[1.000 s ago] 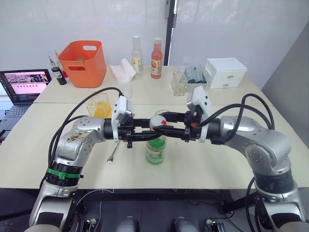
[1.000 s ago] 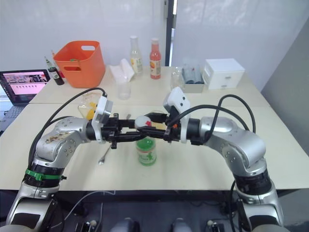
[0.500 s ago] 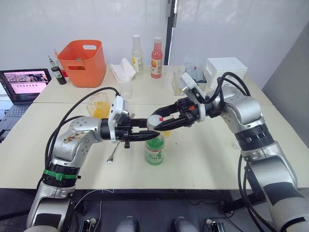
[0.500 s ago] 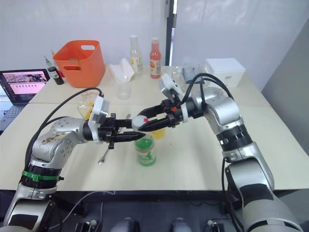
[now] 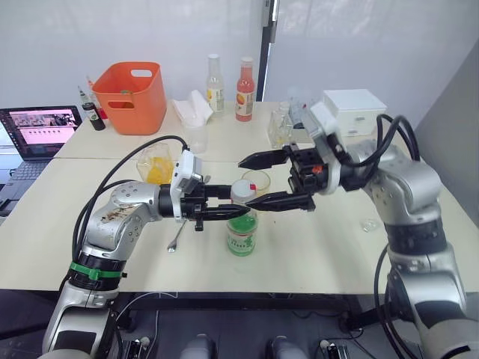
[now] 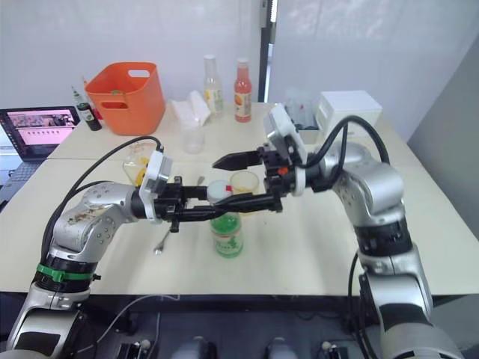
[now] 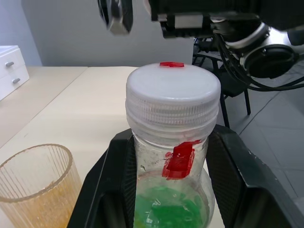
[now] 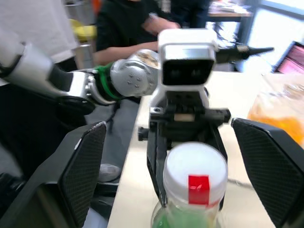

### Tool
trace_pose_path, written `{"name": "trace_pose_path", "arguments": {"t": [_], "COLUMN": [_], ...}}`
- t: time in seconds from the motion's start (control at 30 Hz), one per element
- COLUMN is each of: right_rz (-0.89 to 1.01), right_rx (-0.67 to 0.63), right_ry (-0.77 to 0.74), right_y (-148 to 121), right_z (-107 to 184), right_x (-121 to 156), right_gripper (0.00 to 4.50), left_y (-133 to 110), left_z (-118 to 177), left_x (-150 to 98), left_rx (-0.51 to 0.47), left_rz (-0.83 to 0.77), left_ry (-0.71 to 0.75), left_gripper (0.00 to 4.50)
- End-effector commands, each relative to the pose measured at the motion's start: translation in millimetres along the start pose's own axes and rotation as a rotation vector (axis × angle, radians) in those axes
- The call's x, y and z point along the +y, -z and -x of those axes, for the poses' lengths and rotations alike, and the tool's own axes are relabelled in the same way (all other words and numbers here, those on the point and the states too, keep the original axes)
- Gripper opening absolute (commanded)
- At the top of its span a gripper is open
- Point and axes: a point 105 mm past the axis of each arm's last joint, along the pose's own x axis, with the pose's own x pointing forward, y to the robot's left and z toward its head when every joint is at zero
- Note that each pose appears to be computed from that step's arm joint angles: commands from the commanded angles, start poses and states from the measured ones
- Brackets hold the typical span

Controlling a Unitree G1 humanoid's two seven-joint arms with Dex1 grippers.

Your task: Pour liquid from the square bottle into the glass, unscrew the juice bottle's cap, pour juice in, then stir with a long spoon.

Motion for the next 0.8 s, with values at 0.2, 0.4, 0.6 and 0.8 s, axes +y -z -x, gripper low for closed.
{"name": "trace_pose_path", "arguments": {"t": [0.2,0.4,0.6,0.8], "right_rz": [-0.043,-0.095,-0.131,-0.151], "right_rx": [-0.031,-0.023,-0.018,-0.031], "right_ry": [0.342,0.371,0.397,0.396], "right_y": [-5,1,6,7], "right_z": [-9,-12,-12,-12], "right_x": [4,7,4,4], "right_gripper": [4.47,4.47,3.64,1.69], "left_y": [5,5,5,5], "left_z": [-1,-2,-2,0], "left_x": [-4,-4,-4,-4], "left_rx": [0.025,0.026,0.026,0.029], "left_rz": [0.009,0.011,0.010,0.010], "left_ry": [0.017,0.025,0.027,0.025], "left_gripper": [1.60,1.60,1.60,1.60]}}
